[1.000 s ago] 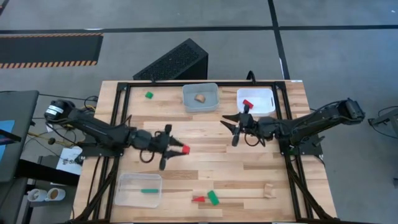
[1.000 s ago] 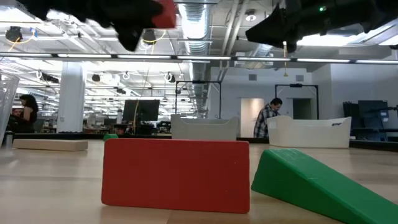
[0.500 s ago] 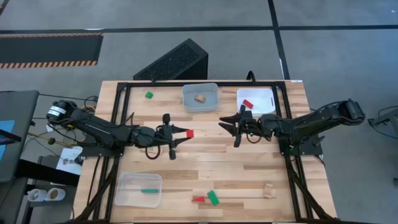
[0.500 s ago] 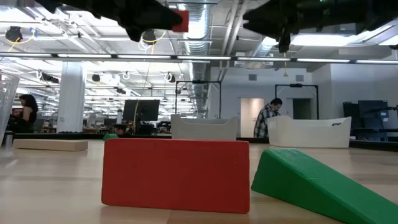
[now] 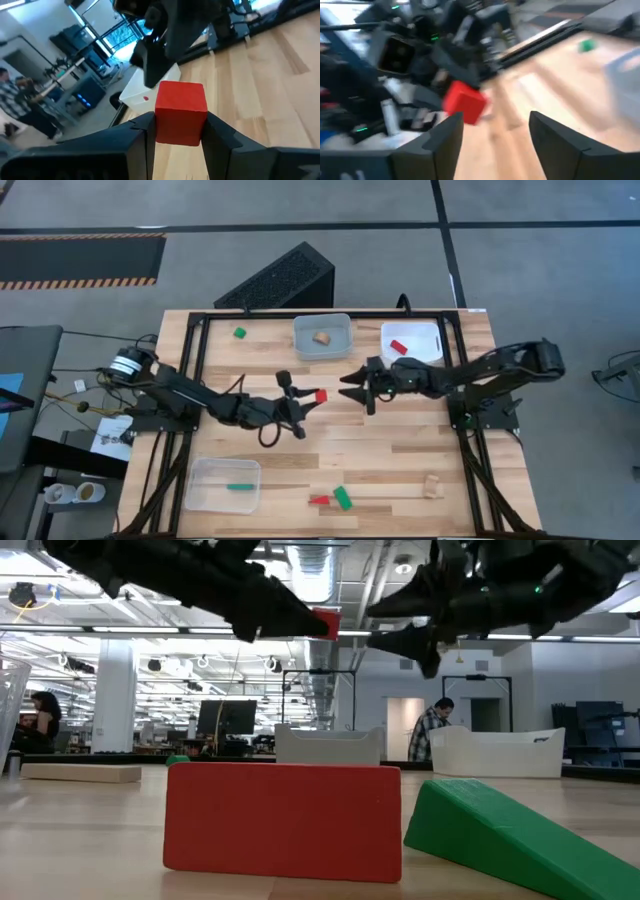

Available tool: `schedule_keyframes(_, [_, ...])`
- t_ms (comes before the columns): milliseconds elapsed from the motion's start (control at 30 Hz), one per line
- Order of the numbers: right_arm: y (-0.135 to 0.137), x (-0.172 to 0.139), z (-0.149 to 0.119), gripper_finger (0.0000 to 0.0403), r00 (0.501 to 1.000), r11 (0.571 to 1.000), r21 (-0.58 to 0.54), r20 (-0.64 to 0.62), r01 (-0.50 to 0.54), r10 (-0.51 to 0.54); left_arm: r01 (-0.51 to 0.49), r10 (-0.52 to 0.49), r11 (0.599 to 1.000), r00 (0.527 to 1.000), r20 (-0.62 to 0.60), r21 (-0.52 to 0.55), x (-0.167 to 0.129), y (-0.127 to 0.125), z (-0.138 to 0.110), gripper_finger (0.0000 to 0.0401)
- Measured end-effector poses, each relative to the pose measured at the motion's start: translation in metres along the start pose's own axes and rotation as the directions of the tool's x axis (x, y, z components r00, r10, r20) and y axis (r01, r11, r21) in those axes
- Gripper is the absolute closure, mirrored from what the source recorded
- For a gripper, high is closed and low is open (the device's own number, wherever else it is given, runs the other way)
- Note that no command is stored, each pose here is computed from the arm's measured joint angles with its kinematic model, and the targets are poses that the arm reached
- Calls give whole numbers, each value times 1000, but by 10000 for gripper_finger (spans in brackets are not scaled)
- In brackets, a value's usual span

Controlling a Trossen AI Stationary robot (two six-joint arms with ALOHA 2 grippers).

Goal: Sort & place blocks by color
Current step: Put the top red block into the white bin

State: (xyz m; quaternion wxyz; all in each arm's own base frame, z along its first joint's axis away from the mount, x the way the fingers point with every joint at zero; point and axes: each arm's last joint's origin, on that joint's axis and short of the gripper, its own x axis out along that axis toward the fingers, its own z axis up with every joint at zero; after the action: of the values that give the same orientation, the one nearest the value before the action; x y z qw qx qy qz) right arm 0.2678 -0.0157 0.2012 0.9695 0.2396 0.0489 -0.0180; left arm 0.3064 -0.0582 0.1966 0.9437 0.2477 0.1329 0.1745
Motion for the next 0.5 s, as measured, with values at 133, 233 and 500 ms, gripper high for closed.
schedule_keyframes(133, [-7, 12, -6, 132, 990, 989, 62, 12, -138, 138, -9, 9, 998, 1000, 5, 58, 4, -1, 5, 314])
schedule_keyframes(233, [-13, 21, -13, 127, 982, 976, 105, 3, -189, 190, -4, 4, 998, 1000, 8, 65, 5, -2, 4, 314])
schedule_keyframes(500, [-12, 54, -14, 126, 949, 940, 135, 21, -314, 315, 40, -43, 997, 999, 33, 60, 3, -4, 6, 314])
